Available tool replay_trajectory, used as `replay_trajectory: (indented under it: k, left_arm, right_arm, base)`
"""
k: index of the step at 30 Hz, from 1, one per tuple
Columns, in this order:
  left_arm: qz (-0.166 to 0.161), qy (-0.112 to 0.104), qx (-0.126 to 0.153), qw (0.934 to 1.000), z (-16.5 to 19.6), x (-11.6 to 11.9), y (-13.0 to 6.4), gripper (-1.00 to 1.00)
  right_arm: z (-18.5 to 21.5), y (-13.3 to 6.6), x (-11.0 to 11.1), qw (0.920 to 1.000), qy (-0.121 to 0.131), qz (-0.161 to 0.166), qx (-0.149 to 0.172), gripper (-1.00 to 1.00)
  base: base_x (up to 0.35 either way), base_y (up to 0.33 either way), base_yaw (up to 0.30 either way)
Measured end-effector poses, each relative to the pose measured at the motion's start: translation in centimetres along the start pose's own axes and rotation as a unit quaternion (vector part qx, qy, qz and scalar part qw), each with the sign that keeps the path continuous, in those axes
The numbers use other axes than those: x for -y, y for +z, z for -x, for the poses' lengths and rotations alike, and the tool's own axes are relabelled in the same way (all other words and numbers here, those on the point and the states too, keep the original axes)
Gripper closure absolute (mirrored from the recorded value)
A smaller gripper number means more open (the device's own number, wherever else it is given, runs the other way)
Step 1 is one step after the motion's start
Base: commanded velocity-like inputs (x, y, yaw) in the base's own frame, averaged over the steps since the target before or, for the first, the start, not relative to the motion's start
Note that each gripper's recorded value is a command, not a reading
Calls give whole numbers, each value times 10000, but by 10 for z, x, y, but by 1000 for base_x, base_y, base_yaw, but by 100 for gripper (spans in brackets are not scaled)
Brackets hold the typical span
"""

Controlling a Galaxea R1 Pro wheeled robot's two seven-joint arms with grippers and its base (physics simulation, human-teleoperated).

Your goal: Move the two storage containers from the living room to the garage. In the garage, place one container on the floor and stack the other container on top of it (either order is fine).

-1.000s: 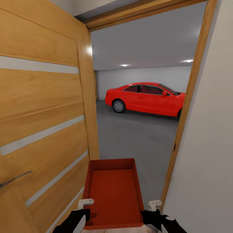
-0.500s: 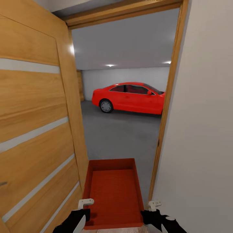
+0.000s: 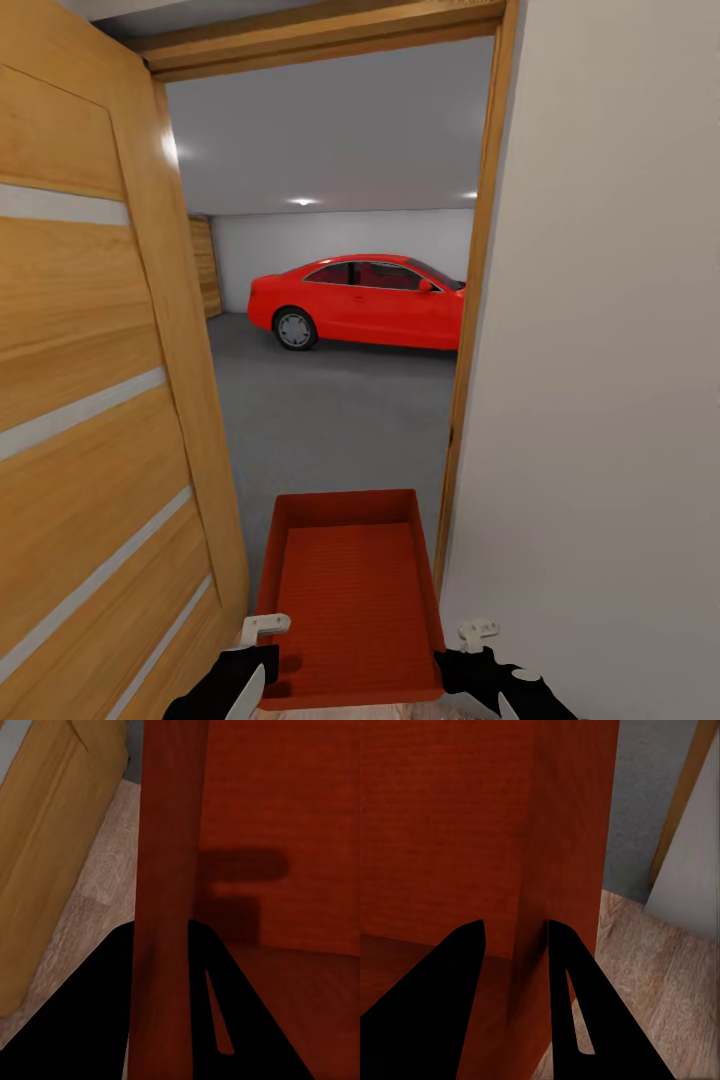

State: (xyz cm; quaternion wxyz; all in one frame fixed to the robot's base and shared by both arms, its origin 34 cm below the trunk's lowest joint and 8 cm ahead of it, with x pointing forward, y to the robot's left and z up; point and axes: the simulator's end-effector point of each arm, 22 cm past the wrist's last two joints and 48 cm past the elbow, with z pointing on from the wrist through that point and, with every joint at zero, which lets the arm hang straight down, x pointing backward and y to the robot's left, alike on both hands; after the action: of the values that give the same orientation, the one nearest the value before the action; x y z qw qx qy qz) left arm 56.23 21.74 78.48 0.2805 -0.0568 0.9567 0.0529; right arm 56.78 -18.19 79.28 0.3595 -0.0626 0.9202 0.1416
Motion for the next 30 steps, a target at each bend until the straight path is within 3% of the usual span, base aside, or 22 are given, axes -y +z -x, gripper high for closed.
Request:
replay_trajectory:
  k: [17,30]
  left_arm:
    - [-2,-4,12,10000,1,0,0,100]
    - [2,-1,2,10000,0,0,0,100]
  right_arm:
    - [1,0,0,10000,-6,-2,11,100]
    - [0,0,0,10000,-5,-1,1,100]
  base:
    - [0,6,-5]
    - [0,250,0]
